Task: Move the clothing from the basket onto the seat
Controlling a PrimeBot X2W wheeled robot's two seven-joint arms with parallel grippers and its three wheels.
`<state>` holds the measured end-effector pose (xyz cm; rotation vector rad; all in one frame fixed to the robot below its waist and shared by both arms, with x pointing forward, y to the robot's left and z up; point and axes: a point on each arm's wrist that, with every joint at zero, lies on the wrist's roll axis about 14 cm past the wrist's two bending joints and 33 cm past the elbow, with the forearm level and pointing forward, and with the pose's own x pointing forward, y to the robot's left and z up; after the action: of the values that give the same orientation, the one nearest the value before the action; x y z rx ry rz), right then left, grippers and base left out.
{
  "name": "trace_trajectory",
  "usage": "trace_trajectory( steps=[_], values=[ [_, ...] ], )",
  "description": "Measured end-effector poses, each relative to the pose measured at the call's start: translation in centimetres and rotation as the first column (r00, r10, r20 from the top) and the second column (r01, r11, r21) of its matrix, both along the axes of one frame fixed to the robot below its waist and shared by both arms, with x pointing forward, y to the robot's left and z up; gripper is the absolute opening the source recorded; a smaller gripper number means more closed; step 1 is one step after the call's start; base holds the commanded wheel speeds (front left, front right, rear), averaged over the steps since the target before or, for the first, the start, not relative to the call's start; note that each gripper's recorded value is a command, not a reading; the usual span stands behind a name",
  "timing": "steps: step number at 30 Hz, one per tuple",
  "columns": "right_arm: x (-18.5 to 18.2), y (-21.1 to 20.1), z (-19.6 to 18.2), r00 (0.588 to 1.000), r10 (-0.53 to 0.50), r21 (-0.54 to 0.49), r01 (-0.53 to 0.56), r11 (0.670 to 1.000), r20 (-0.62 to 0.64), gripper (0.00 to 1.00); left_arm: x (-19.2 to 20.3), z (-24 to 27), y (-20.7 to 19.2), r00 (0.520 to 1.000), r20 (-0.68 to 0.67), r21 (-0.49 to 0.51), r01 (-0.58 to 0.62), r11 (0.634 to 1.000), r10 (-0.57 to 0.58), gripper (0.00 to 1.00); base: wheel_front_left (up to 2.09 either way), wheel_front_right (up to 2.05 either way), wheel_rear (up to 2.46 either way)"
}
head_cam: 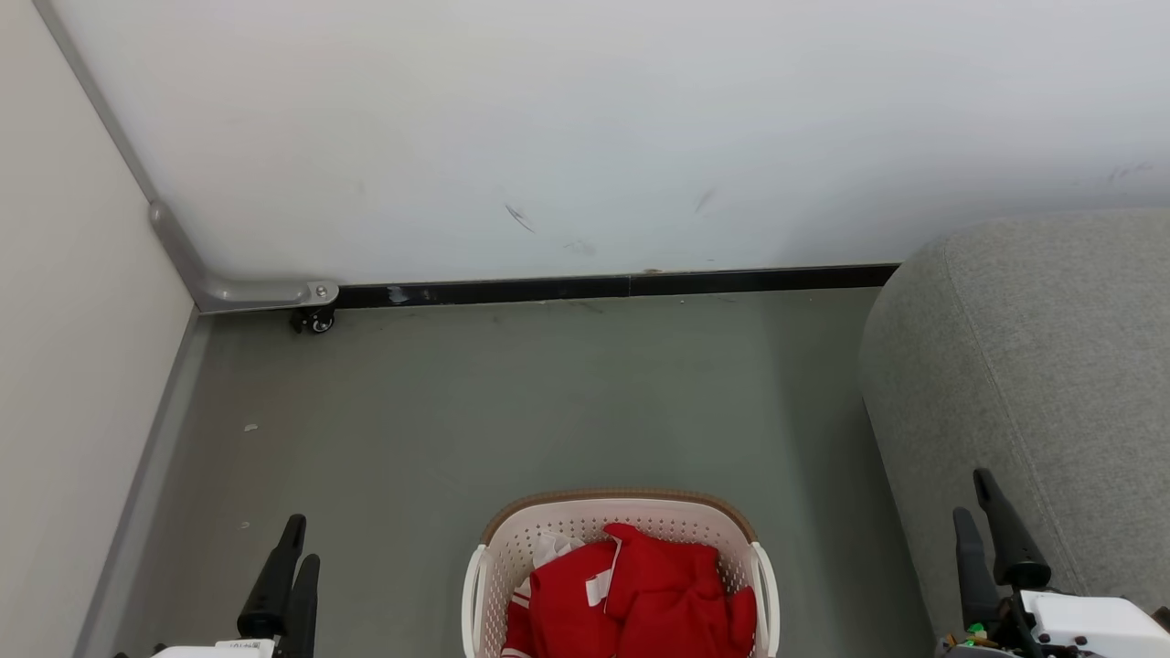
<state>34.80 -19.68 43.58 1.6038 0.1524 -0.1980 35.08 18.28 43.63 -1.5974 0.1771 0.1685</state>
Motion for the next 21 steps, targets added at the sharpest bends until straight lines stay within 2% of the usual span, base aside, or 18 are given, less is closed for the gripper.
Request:
trace_trajectory(
  steps=[11,21],
  values=[
    [0.2,0.7,0.3,1.0,0.016,-0.056,-0.016,0.998,0.007,1.0,0.3,0.8,-0.4,1.0,0.026,0.044,0.003,0.999,-0.004,1.0,0.0,0.0,0.0],
    [0.5,1.6,0.6,0.998,0.068,-0.183,-0.065,0.981,0.011,1.0,0.7,1.7,-0.6,0.998,0.054,0.131,0.012,0.991,-0.019,1.0,0.0,0.0,0.0]
  ],
)
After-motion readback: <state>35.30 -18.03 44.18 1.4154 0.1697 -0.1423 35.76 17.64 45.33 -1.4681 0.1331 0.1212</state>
